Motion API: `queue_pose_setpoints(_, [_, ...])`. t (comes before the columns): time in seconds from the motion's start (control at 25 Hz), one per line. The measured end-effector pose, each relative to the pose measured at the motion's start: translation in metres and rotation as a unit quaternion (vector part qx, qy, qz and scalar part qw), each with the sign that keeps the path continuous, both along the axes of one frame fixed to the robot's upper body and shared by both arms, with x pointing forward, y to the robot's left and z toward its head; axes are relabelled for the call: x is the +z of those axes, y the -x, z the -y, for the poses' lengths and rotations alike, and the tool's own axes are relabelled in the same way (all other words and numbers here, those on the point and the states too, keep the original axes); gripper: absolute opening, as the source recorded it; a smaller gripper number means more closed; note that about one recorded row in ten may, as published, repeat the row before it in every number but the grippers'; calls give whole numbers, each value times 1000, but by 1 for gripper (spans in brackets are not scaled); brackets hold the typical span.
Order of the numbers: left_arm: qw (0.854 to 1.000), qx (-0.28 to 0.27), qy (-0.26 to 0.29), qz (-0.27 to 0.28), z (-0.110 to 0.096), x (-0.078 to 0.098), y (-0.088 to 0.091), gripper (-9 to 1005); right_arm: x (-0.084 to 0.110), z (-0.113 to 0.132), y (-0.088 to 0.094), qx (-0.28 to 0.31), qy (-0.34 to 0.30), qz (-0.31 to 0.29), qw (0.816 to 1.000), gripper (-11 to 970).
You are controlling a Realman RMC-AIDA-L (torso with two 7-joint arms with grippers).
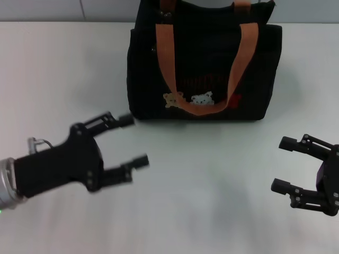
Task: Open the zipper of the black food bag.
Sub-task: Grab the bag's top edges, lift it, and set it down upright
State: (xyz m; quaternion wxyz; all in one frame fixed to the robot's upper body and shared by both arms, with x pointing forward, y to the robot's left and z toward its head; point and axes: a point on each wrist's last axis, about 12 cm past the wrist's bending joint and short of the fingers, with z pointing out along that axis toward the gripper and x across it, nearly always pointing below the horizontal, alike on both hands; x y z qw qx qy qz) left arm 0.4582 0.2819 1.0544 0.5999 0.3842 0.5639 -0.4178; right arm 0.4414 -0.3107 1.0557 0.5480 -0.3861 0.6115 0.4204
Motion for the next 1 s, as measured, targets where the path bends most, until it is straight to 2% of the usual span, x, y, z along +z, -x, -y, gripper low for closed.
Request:
queue_pose_setpoints(0.04, [1000, 13, 2, 0, -1, -1, -1, 797, 0, 0, 0, 0, 0, 1, 1000, 834])
queue_pose_setpoints(0.12, [997, 81, 16, -5, -6, -5, -5, 795, -1, 0, 0, -2, 1, 1, 1000, 834])
queue_pose_setpoints(0.2, [997, 81, 16, -5, -6, -5, -5, 794, -1, -1, 0, -4, 2, 0, 1000, 834])
queue_pose_setpoints(0.28, [985, 167, 23, -37, -7, -17, -16, 792, -2, -3, -1, -5, 1, -1, 1000, 835])
queue_pose_setpoints(0.48, [984, 172, 11, -48, 3, -20, -28, 787, -4, -5, -1, -7, 2, -1, 1000, 835])
queue_pose_setpoints(0.52, [984, 170, 2, -45, 21, -21, -42, 786, -4, -5, -1, -7, 2, -1, 1000, 835])
queue_pose_setpoints(0.6, [985, 170, -6, -41, 28, -22, -47, 784, -4, -5, -1, -7, 3, -1, 1000, 835])
queue_pose_setpoints(0.64, [983, 178, -24, -38, 41, -23, -60, 783, -4, -5, -1, -7, 3, -1, 1000, 835])
queue_pose_setpoints(0.76, [980, 195, -30, -38, 49, -23, -70, 781, -4, -4, 0, -9, 3, -2, 1000, 835])
queue_pose_setpoints(1.0, [974, 223, -20, -36, 46, -23, -71, 775, -5, -3, 2, -10, 3, -4, 1000, 835])
